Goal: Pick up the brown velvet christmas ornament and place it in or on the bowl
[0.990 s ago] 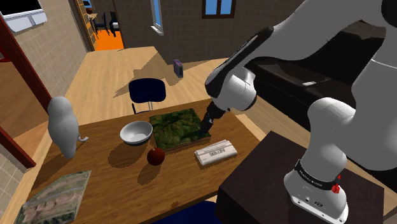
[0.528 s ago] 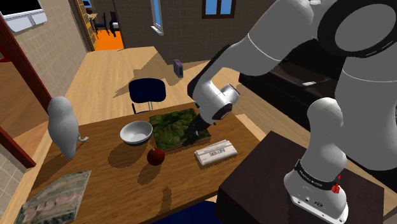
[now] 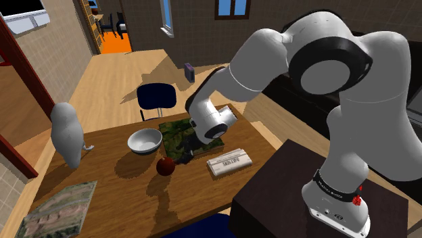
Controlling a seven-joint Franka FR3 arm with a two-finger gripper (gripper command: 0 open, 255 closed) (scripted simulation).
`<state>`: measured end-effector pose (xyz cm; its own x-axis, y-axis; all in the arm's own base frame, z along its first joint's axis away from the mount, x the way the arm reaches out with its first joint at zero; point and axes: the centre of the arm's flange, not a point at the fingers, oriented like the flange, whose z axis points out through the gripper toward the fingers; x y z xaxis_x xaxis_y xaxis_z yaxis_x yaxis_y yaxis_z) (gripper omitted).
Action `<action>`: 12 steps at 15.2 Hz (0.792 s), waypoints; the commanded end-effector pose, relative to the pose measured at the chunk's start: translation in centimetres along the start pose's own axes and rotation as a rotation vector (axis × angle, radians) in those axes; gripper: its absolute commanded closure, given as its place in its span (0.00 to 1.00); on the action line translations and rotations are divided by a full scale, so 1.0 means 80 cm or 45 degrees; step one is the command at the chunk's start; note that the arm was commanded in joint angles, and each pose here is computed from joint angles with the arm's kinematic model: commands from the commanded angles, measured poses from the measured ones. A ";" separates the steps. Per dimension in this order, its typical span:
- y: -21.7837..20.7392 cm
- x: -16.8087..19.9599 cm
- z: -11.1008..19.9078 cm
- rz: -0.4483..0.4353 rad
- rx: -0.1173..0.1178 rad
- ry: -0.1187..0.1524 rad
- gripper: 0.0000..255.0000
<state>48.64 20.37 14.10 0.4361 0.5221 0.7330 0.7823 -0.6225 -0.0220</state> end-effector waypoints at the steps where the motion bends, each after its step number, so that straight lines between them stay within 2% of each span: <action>1: 0.000 0.005 0.034 -0.052 0.013 0.050 0.00; 8: 0.000 0.007 0.080 -0.052 0.013 0.050 0.00; 12: 0.000 0.007 0.084 -0.052 0.013 0.050 0.00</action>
<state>51.82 24.60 9.97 0.3859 0.5241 0.7592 0.8039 -0.5948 0.0019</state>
